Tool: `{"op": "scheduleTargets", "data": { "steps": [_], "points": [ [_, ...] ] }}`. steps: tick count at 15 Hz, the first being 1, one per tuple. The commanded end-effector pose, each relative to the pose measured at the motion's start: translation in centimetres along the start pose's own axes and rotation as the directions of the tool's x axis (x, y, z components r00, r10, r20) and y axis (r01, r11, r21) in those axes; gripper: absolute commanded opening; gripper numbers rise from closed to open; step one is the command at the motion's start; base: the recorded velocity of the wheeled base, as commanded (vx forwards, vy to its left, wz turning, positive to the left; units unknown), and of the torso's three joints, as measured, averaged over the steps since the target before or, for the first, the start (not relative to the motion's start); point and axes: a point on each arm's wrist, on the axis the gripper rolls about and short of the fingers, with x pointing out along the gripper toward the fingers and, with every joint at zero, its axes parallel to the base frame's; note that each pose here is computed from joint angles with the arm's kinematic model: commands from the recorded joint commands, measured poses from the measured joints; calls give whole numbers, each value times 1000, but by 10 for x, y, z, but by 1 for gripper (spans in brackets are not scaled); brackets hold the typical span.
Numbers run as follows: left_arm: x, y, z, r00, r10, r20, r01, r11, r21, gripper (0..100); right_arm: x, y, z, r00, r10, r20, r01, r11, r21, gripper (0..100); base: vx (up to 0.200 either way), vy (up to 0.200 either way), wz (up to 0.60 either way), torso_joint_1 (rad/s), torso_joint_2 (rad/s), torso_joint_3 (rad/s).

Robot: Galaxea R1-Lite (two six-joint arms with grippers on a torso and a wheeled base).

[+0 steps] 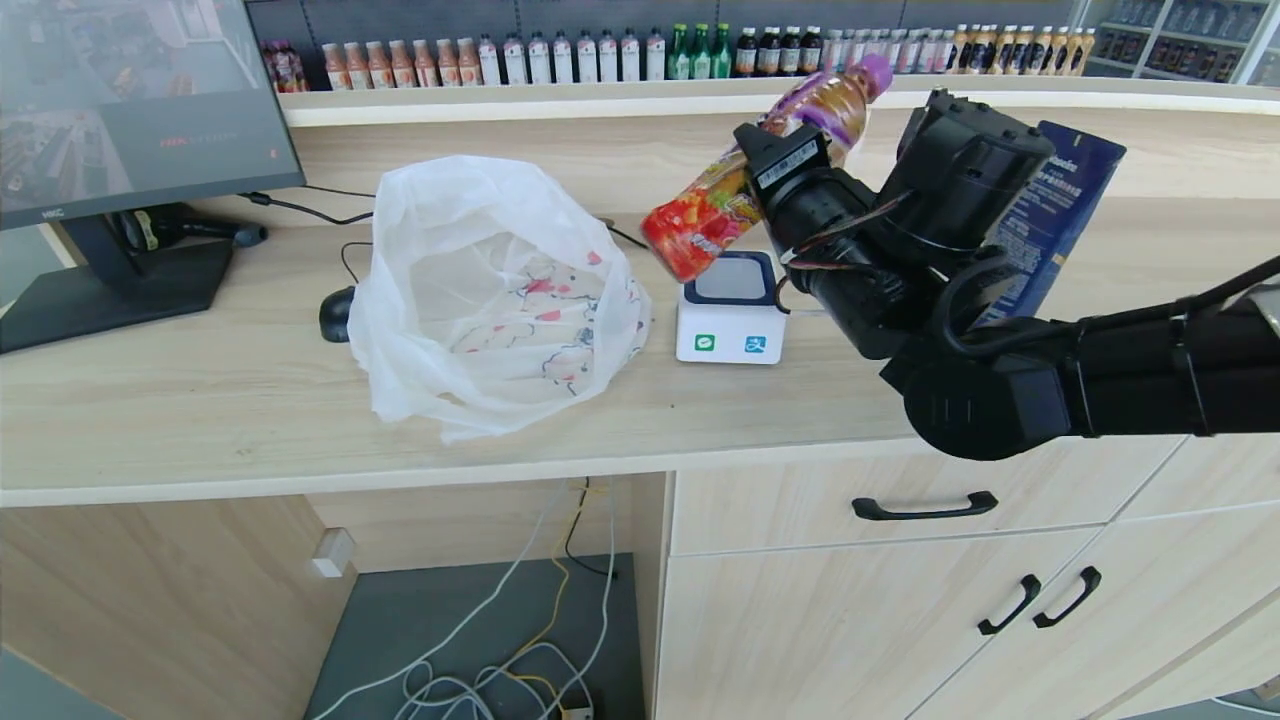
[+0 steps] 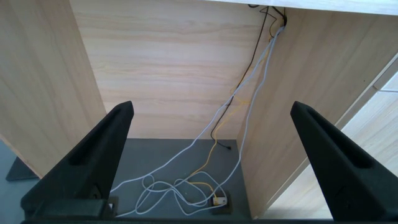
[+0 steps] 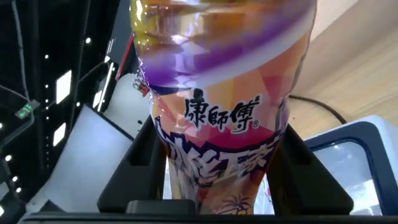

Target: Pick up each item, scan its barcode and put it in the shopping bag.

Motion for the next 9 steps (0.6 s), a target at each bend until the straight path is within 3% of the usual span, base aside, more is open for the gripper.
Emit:
{"op": "scheduleTargets", "data": {
  "steps": [1, 9],
  "points": [
    [0, 0, 0, 1000, 1, 0, -1, 1000, 0, 100, 3, -8, 2, 999, -35, 21, 34, 999, 43, 0, 0, 0, 0, 0, 0, 0],
    [0, 0, 0, 1000, 1, 0, -1, 1000, 0, 100, 8, -30, 12, 995, -87, 48, 76, 976, 203, 0, 0, 0, 0, 0, 0, 0]
  ]
}}
